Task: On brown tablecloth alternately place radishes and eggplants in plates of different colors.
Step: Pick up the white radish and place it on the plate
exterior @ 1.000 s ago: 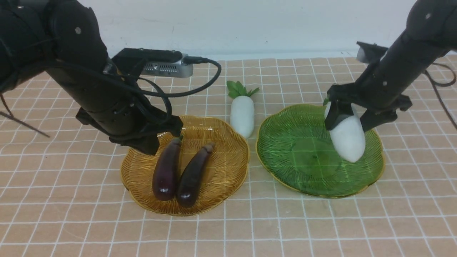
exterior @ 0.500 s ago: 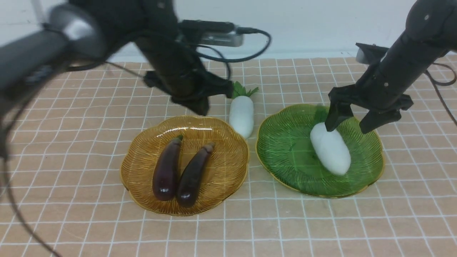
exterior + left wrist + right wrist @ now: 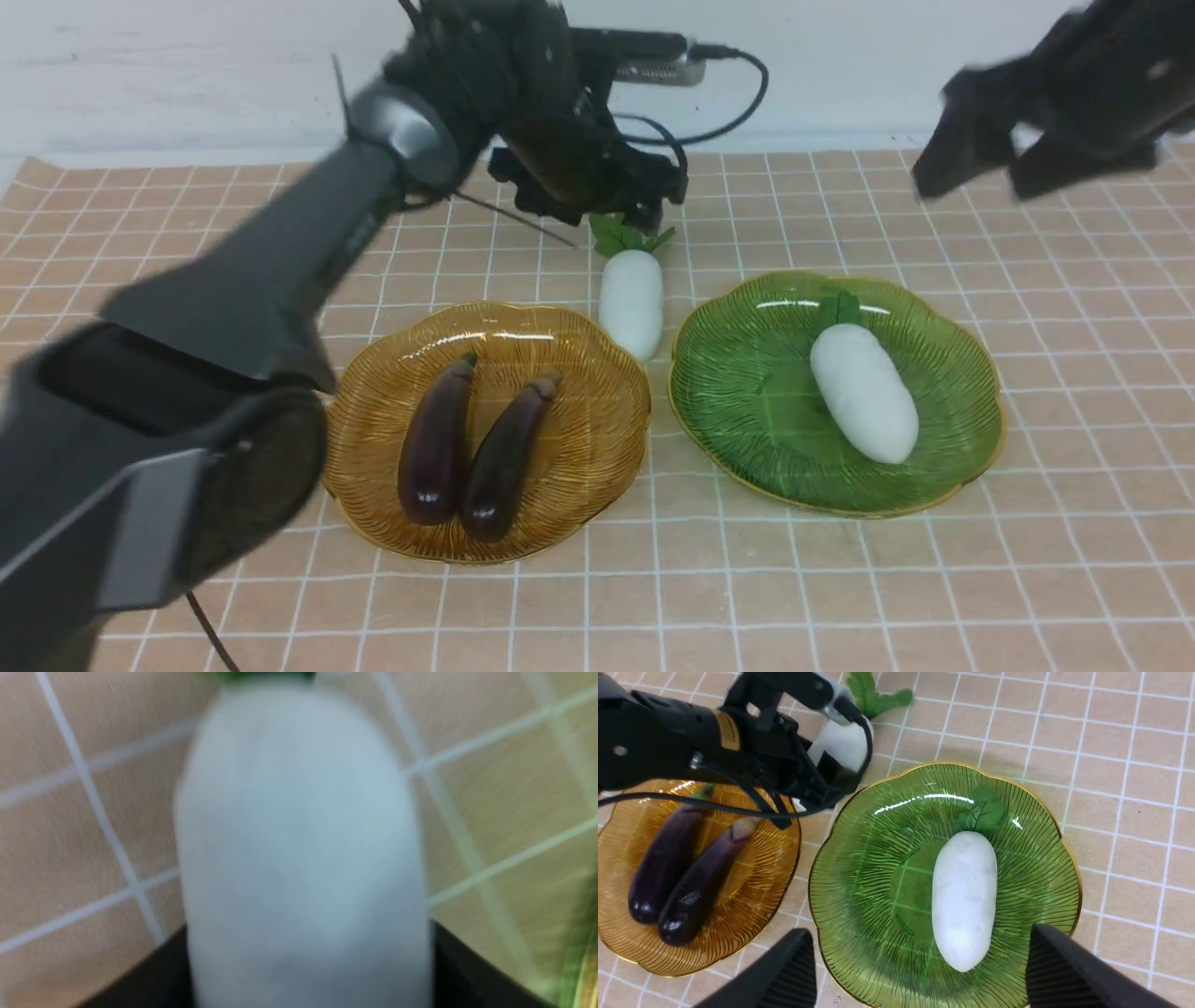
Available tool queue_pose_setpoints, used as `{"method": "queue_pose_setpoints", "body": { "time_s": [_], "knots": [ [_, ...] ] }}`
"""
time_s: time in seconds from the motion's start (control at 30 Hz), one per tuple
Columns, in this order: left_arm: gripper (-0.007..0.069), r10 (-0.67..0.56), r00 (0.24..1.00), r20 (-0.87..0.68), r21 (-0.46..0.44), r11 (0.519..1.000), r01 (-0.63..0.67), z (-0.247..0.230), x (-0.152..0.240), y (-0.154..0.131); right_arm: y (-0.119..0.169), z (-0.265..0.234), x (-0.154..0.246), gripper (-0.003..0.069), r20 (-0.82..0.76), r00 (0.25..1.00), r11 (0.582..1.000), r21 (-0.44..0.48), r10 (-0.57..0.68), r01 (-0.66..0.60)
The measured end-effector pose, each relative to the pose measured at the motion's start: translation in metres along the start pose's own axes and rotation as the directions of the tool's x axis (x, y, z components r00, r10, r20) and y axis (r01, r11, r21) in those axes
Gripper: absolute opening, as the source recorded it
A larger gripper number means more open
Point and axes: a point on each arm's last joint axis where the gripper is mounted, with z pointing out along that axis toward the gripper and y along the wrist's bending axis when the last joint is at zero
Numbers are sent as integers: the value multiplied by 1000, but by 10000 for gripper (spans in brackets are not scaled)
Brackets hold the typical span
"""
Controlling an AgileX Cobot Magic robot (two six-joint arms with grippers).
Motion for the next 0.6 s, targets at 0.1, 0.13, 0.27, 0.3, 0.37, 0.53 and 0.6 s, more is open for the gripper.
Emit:
{"method": "queue_pose_setpoints", "body": {
  "time_s": [0.1,0.13,0.27,0.3,0.37,0.53,0.6],
  "knots": [
    [400,5,1000,-2,-4,1000,-5,0,0,0,0,0,0,547,0,1000,1000,1,0,0],
    [386,7,1000,-2,-9,1000,-7,0,0,1,0,0,0,547,-1,1000,1000,1,0,0],
    [384,13,999,32,-43,999,-12,-15,-9,10,0,0,0,547,0,1000,1000,0,0,0],
    [384,9,999,51,-46,999,-7,-27,-15,13,0,0,0,547,0,1000,1000,-1,1,-1],
    [384,2,996,86,-43,999,2,-47,-24,16,1,0,0,547,-1,1000,1000,-7,3,-3],
    [383,0,987,163,-36,999,6,-96,-39,14,2,0,0,547,2,1000,1000,-24,10,-10],
    [383,5,983,181,-35,999,1,-113,-43,12,3,0,0,547,2,1000,999,-31,13,-13]
  ]
}}
